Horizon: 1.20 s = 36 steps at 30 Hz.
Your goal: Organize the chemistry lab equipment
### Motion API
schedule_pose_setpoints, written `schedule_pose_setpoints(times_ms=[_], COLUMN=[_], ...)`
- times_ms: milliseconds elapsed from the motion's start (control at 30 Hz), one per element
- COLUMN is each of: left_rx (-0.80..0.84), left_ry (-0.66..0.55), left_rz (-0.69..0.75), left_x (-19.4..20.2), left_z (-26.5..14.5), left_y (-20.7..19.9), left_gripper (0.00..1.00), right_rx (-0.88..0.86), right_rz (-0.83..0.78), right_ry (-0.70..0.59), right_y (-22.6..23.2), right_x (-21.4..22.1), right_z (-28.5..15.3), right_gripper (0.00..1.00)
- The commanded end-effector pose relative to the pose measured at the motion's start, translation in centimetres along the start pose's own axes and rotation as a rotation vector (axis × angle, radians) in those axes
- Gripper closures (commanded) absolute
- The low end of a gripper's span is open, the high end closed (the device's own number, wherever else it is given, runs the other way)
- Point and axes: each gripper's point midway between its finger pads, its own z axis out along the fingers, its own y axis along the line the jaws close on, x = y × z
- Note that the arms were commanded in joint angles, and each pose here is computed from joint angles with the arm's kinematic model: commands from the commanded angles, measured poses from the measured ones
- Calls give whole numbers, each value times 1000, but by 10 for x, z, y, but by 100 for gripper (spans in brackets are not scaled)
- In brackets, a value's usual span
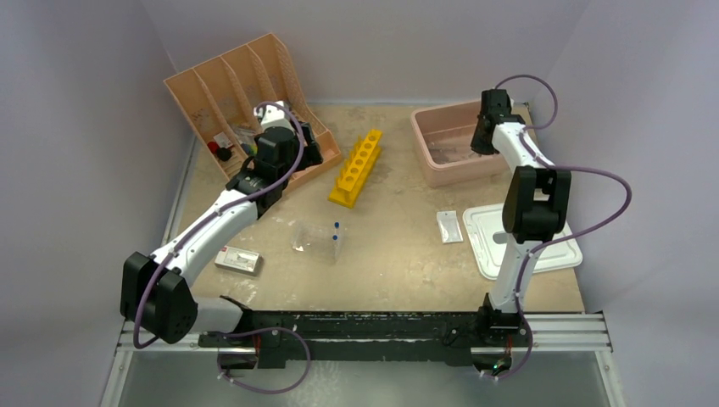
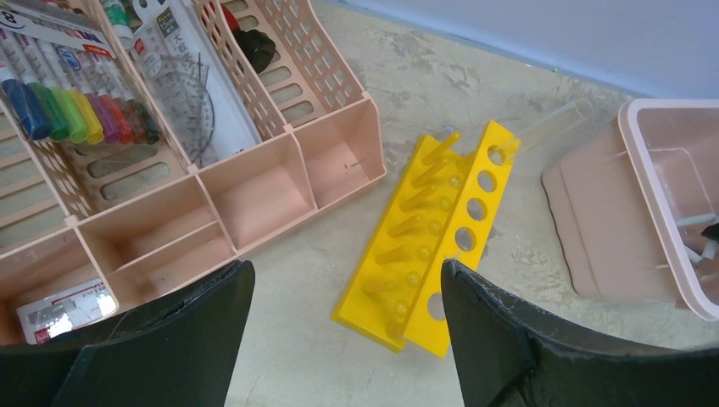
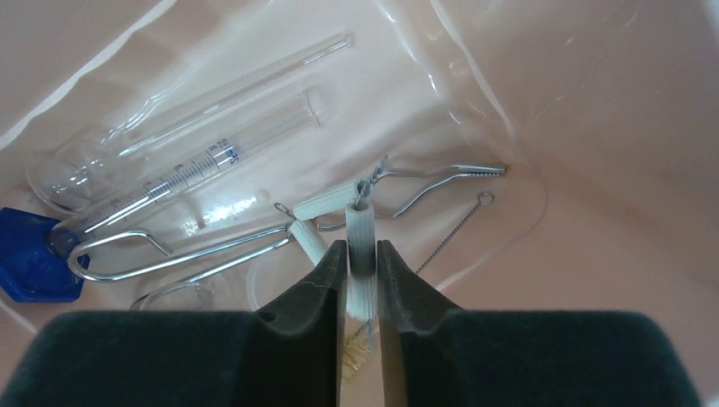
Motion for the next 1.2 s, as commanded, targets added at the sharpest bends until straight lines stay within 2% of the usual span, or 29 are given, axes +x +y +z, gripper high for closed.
schedule_pose_setpoints(times_ms=[0,200,400,567,667,800,933,1167], left_rx=[24,31,41,58,72,96,141,366], left_ry=[-85,-88,-103,-113,-114,-107,-91,-56], left_rz=[-21,-26,-33,-43,-50,-53,-59,-64], left_x=[-33,-34,-38,-40,-39,-36,-36,-34], left_z=[-2,-4,-11,-19,-23,-25,-27,-45], left_y=[-8,-9,-8,-8,-9,-12,-21,-60], left_gripper=[20,20,20,20,20,20,20,20], right_rx=[8,25,-28,-67,-94,-127,-217,-299], right_rz=[16,30,42,50,59,90,93,151], right_ry=[-85,-156,-221,-240,-246,-201,-155,-27], right_y=[-6,-14,-15,-21,-28,-36,-35,-28], right_x=[-32,-59,-75,-70,-55,-8,37,114], right_z=[-21,-52,-94,-131,-157,-174,-192,-183], right_gripper=[74,55,50,49,49,45,52,46])
